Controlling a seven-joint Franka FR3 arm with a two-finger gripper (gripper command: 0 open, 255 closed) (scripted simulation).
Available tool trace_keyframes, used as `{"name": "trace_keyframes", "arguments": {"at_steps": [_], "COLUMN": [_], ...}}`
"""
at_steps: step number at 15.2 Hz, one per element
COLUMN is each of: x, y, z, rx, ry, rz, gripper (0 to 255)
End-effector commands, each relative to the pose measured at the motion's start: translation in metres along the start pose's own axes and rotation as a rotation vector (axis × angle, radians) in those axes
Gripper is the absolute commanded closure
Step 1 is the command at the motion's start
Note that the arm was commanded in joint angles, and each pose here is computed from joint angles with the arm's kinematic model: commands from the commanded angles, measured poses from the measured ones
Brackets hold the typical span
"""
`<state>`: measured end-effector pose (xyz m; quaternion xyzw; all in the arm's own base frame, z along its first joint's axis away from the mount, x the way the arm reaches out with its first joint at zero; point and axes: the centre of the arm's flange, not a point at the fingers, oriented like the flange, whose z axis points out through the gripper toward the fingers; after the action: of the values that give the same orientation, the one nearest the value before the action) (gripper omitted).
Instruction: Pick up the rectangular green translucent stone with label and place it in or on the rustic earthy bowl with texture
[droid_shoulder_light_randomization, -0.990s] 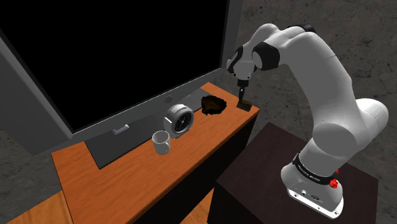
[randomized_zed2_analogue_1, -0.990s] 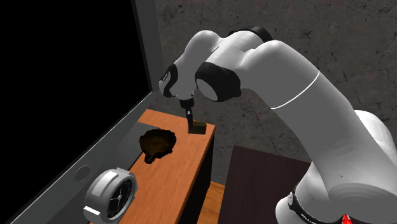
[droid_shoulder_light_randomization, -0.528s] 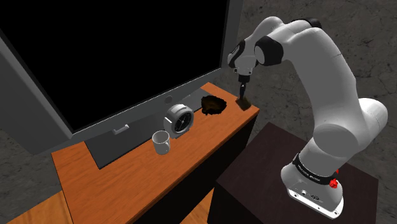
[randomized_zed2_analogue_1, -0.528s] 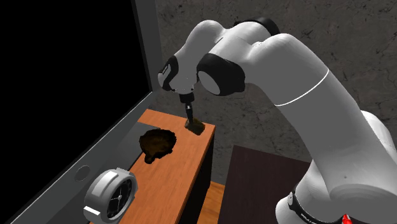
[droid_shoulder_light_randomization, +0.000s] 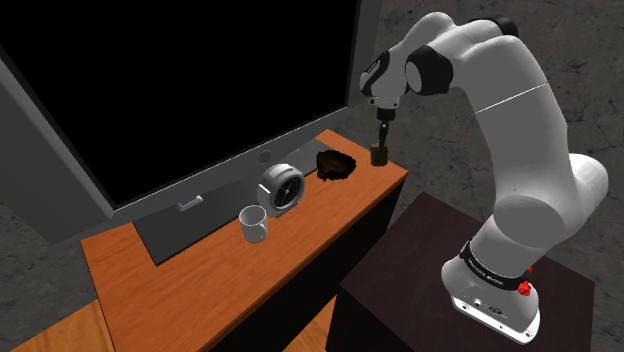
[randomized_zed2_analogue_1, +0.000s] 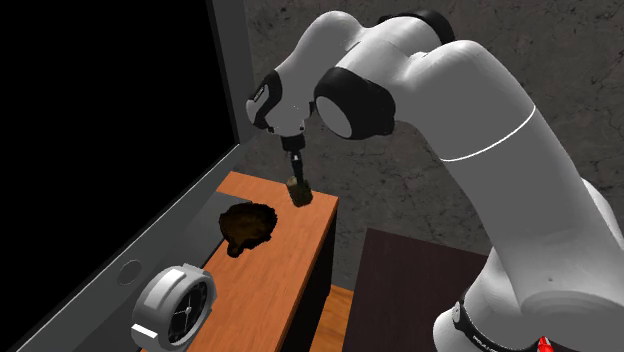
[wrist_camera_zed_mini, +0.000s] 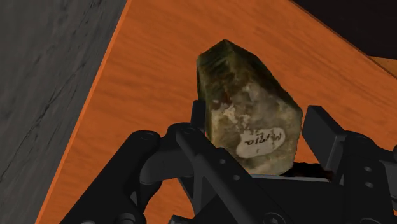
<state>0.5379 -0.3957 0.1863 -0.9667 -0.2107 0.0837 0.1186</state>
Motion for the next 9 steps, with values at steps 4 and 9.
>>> {"name": "trace_keyframes", "arguments": {"at_steps": [4, 9], "x": [-0.002, -0.005], "y": [-0.006, -0.013], "z": [-0.026, -0.051], "rx": [0.0, 0.0], "ry": [0.0, 0.0], "rz": [0.0, 0.0], "gripper": [255, 255]}}
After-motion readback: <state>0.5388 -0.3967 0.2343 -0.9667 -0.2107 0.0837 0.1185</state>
